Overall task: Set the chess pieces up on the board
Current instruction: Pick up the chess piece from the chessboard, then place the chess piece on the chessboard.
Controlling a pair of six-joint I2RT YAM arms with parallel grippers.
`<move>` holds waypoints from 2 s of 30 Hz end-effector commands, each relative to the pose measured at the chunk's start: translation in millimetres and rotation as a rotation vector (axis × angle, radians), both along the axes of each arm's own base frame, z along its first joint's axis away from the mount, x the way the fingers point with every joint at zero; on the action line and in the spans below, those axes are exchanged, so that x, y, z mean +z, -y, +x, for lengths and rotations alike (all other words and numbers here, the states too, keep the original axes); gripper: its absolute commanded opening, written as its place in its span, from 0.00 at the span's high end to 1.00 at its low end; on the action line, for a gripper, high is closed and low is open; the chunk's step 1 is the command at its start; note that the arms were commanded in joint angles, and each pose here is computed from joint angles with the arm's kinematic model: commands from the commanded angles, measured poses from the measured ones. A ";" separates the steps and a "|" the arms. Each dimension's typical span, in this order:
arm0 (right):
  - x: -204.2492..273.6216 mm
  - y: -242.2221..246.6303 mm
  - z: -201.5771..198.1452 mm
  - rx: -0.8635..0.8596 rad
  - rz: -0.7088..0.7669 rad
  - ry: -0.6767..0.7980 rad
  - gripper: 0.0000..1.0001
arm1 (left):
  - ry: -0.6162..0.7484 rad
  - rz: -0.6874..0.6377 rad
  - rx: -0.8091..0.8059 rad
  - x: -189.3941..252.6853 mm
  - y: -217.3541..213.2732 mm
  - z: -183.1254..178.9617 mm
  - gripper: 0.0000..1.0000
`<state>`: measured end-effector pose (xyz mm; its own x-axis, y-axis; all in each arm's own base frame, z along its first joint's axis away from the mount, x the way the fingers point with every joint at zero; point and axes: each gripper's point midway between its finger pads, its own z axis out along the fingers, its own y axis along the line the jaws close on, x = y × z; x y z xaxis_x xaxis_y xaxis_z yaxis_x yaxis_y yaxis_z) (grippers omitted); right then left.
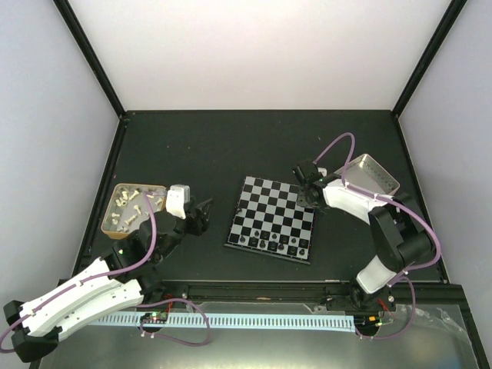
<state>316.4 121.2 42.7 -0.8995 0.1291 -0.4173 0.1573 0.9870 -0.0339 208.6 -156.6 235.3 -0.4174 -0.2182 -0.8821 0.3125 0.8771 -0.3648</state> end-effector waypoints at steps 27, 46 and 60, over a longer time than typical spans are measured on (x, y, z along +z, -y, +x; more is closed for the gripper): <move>27.9 -28.9 1.8 0.119 0.179 0.158 0.91 | -0.070 -0.054 -0.094 -2.2 31.2 1.3 0.33; 190.6 -165.1 -140.5 1.235 1.078 0.445 0.91 | -0.313 -0.326 -0.436 35.3 93.2 -13.4 0.25; 205.4 -169.7 -177.4 1.405 1.136 0.432 0.93 | -0.426 -0.435 -0.719 51.6 128.1 -45.5 0.48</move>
<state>149.2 290.5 240.0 -0.5009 -0.1729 -0.8481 -0.8567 -0.0405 0.5143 176.5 -269.5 254.5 -0.8432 -0.1088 -0.5264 0.4378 0.4293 -0.7900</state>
